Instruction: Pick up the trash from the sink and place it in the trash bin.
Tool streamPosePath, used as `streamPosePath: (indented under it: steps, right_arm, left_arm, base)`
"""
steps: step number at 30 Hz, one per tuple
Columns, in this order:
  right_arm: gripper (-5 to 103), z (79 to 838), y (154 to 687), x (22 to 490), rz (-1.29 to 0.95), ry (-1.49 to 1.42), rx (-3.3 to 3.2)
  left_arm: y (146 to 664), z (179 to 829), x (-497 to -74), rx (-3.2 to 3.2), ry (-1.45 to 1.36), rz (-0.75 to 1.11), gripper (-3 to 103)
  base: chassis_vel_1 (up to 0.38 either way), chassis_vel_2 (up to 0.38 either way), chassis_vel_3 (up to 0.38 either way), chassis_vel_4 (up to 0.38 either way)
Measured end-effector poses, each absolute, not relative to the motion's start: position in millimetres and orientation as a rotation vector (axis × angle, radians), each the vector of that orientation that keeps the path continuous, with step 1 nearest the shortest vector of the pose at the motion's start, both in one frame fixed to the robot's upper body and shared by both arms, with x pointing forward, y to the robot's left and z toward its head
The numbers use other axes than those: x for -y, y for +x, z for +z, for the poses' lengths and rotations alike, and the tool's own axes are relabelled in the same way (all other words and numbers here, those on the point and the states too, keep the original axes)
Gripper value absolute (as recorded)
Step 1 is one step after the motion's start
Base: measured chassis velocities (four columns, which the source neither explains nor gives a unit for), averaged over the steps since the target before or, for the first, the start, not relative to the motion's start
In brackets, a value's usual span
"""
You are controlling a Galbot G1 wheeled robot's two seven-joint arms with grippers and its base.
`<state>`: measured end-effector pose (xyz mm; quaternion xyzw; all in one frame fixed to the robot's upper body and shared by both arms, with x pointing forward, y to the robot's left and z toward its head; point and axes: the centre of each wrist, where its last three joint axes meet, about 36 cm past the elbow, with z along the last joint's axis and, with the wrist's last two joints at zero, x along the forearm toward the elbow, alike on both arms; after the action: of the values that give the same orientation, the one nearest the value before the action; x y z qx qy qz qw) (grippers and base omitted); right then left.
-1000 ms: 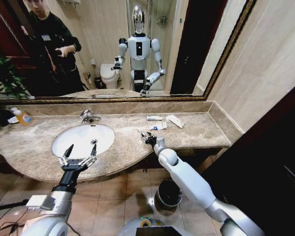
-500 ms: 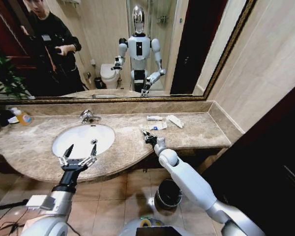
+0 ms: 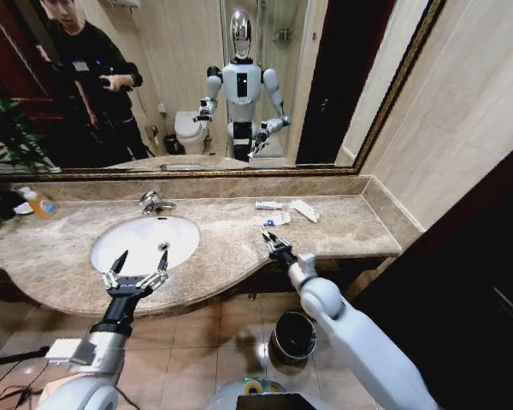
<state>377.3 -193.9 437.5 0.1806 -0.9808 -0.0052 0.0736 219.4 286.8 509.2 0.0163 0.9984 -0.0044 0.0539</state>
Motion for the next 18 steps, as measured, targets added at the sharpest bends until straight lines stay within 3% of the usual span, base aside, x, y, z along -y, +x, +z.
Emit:
streamPosePath:
  steps: [13,18]
  right_arm:
    - [17,391,292,232,-0.045,0.538,2.992]
    - [17,339,268,245,-0.032,0.546,2.987]
  left_arm:
    - [219,509,-287,-3.033,0.050,-0.013,100]
    - [219,509,-287,-3.033,0.050,-0.013,100]
  base:
    - [0.000,0.000,0.000,0.000]
    - [0.000,0.000,0.000,0.000]
